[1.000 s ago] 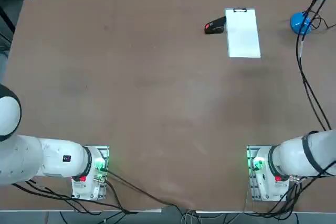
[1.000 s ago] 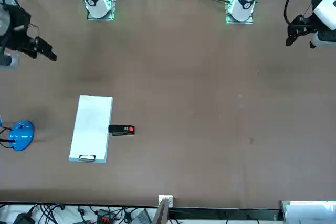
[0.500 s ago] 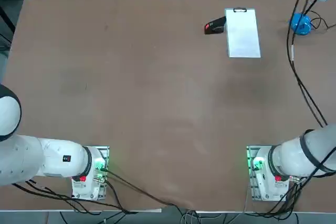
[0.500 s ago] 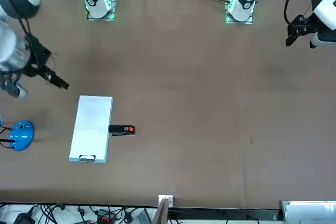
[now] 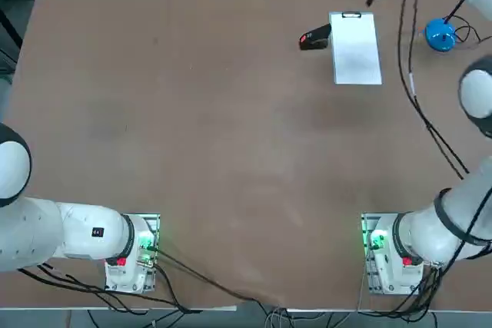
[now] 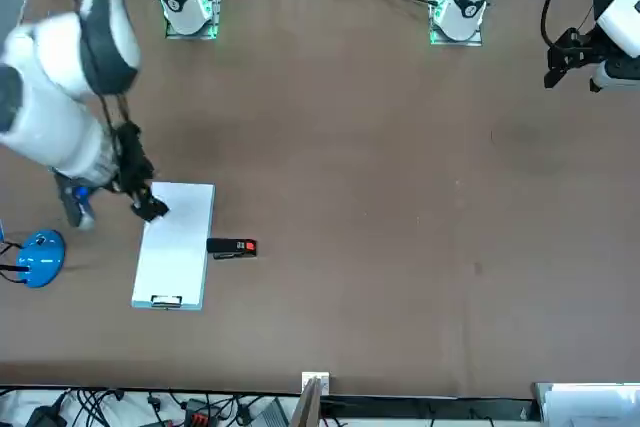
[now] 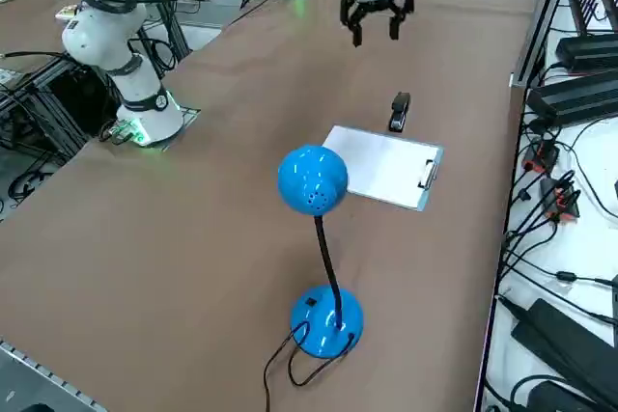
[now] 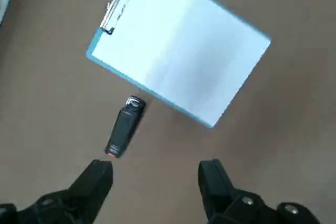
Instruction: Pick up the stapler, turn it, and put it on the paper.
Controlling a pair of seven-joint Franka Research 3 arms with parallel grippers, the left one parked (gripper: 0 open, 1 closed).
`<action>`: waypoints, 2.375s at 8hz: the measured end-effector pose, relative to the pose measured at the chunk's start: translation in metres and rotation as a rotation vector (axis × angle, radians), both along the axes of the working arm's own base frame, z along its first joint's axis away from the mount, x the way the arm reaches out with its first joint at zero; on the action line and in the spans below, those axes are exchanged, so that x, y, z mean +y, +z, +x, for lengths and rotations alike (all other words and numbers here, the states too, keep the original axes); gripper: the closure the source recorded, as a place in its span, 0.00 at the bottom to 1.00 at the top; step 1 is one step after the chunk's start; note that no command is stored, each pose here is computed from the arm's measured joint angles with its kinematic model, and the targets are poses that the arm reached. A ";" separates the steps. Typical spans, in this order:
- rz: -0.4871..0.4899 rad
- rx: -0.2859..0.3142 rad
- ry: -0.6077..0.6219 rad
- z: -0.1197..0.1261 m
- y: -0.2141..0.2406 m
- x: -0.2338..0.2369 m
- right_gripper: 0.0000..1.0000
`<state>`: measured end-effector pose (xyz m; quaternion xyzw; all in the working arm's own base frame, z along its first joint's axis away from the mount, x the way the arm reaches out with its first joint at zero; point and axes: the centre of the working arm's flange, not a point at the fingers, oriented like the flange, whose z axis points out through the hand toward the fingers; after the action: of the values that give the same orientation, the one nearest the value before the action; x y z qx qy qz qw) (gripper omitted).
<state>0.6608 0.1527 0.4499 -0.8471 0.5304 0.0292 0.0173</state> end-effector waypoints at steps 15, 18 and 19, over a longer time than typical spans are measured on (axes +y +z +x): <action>-0.113 -0.025 -0.381 0.058 -0.177 0.094 0.00; -0.121 -0.015 -0.380 0.056 -0.184 0.094 0.00; -0.125 -0.008 -0.379 0.055 -0.190 0.094 0.00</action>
<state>0.7161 0.2463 0.2598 -0.7316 0.6811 -0.0107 -0.0281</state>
